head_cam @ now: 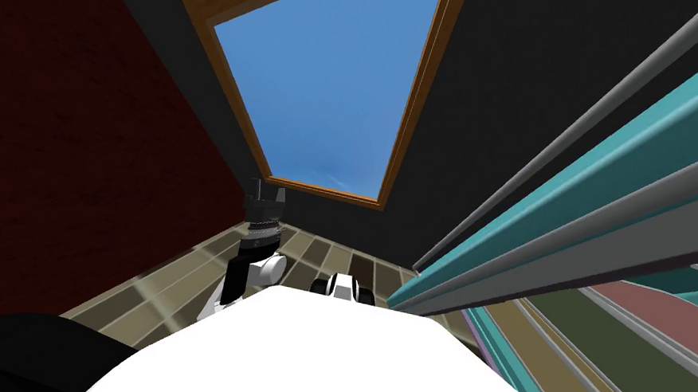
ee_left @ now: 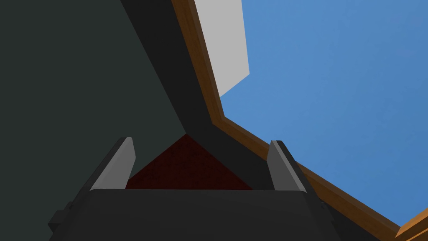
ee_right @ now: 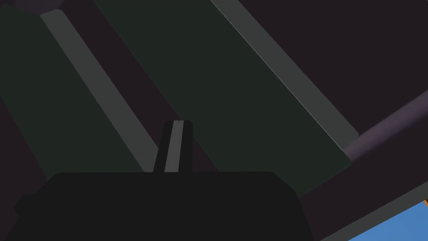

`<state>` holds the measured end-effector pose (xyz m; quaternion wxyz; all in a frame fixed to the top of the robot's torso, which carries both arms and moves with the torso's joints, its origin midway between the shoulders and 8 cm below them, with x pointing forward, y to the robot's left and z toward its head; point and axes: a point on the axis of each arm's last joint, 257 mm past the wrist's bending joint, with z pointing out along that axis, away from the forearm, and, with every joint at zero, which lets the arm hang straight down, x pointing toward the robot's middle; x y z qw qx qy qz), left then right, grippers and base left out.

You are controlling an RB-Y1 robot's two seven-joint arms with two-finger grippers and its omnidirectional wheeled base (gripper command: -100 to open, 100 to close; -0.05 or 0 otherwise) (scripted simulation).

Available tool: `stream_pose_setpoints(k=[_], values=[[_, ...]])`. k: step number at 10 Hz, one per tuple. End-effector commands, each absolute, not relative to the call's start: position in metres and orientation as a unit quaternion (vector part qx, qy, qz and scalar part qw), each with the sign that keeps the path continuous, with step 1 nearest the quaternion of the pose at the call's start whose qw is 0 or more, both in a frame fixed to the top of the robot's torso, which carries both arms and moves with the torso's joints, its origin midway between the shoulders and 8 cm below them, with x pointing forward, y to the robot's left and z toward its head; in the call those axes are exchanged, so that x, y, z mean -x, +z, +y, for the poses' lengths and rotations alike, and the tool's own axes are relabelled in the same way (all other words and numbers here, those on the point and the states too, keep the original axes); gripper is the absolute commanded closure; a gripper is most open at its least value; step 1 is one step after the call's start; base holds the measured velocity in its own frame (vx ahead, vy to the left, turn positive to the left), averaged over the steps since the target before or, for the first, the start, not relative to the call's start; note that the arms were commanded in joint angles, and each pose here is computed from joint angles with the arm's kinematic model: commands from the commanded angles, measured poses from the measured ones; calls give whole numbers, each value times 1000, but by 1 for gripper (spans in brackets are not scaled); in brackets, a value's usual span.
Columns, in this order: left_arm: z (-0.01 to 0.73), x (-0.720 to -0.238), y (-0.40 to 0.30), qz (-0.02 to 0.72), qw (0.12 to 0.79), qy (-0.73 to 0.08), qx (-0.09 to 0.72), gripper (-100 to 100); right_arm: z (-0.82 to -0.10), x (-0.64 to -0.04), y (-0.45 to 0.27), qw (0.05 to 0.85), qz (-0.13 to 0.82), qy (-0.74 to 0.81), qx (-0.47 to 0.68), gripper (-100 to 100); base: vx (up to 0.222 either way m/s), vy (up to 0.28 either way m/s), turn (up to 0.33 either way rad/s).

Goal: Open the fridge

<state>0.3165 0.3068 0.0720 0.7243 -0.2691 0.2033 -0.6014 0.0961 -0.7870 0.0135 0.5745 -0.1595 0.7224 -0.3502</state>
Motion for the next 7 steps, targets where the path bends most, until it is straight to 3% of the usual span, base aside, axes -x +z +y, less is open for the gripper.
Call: stream_pose_setpoints(k=[1, 4, 5, 7], values=[[307, -317, 72, 203, 724, -601, 269, 0, -792, -124, -11, 550, 743, -334, 186, 100, 4, 205, 9], [307, -317, 72, 203, 724, -601, 269, 0, -796, -165, -15, 548, 744, -322, 206, 100, 5, 32, -2], [307, -317, 72, 203, 724, -601, 269, 0, -794, -165, 6, 550, 742, -323, 207, -100, 10, 0, -99], [307, -317, 72, 203, 724, -601, 269, 0, -793, -176, 25, 552, 740, -320, 214, -100, 9, 20, -106]])
